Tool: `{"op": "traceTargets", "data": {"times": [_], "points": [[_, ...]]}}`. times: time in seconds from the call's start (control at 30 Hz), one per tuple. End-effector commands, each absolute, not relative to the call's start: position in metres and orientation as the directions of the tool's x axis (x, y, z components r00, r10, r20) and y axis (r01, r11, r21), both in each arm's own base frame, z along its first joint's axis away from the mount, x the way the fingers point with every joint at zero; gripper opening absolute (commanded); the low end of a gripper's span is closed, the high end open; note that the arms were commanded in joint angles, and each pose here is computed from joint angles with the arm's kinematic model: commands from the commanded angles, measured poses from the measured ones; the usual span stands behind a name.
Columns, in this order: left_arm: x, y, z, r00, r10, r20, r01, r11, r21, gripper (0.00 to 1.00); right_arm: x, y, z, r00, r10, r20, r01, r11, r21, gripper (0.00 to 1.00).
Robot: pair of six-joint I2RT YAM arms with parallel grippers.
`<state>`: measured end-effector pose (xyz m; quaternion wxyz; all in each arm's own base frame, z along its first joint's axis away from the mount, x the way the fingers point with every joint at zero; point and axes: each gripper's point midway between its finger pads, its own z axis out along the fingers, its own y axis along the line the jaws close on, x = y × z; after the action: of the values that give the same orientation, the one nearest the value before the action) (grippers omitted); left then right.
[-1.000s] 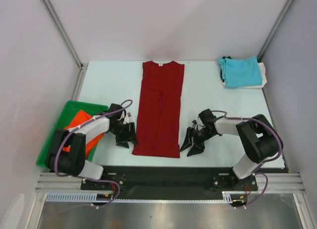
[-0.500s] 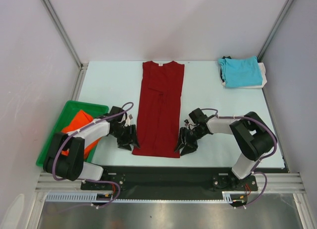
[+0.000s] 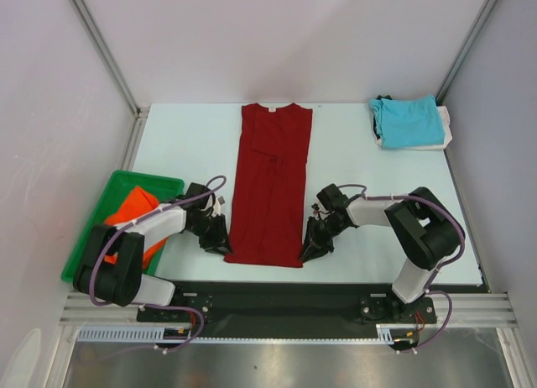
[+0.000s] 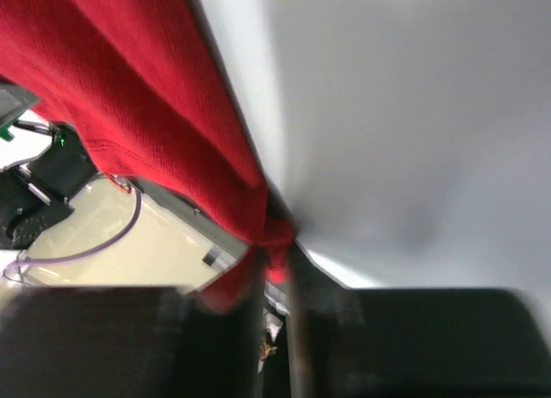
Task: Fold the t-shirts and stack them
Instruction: Fold the tshirt
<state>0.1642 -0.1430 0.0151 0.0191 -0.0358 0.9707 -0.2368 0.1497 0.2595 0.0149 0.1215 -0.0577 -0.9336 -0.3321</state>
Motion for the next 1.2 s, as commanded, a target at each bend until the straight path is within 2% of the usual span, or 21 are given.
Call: {"op": "traceTargets", "data": {"times": [0.0, 0.03, 0.07, 0.1, 0.37, 0.57, 0.9, 1.17], "points": [[0.163, -0.15, 0.018, -0.998, -0.058, -0.039, -0.031, 0.867, -0.497, 0.2, 0.168, 0.245, -0.021, -0.989, 0.07, 0.133, 0.129, 0.846, 0.518, 0.14], [0.164, -0.15, 0.02, -0.997, -0.056, -0.047, -0.025, 0.864, -0.502, 0.16, 0.169, 0.246, -0.02, -0.99, 0.064, 0.129, 0.123, 0.843, 0.523, 0.1], [0.165, -0.151, 0.022, -0.997, -0.053, -0.055, -0.018, 0.862, -0.507, 0.03, 0.17, 0.247, -0.016, -0.992, 0.053, 0.115, 0.107, 0.839, 0.533, 0.05], [0.167, -0.151, 0.023, -0.997, -0.051, -0.061, -0.013, 0.862, -0.507, 0.0, 0.17, 0.246, -0.015, -0.993, 0.048, 0.11, 0.1, 0.839, 0.535, 0.0], [0.199, -0.154, 0.064, -0.974, -0.02, -0.224, 0.098, 0.857, -0.505, 0.0, 0.196, 0.239, 0.037, -1.0, 0.002, -0.003, 0.0, 0.784, 0.621, 0.0], [0.221, -0.157, 0.088, -0.954, 0.013, -0.299, 0.167, 0.854, -0.493, 0.0, 0.216, 0.226, 0.066, -0.998, 0.001, -0.064, -0.04, 0.77, 0.637, 0.0], [0.29, -0.161, 0.138, -0.881, 0.002, -0.472, 0.245, 0.857, -0.453, 0.0, 0.279, 0.231, 0.119, -0.954, 0.012, -0.298, -0.194, 0.734, 0.65, 0.0], [0.333, -0.161, 0.139, -0.863, 0.002, -0.505, 0.256, 0.864, -0.434, 0.0, 0.334, 0.226, 0.131, -0.918, 0.028, -0.396, -0.246, 0.744, 0.622, 0.0]]}}
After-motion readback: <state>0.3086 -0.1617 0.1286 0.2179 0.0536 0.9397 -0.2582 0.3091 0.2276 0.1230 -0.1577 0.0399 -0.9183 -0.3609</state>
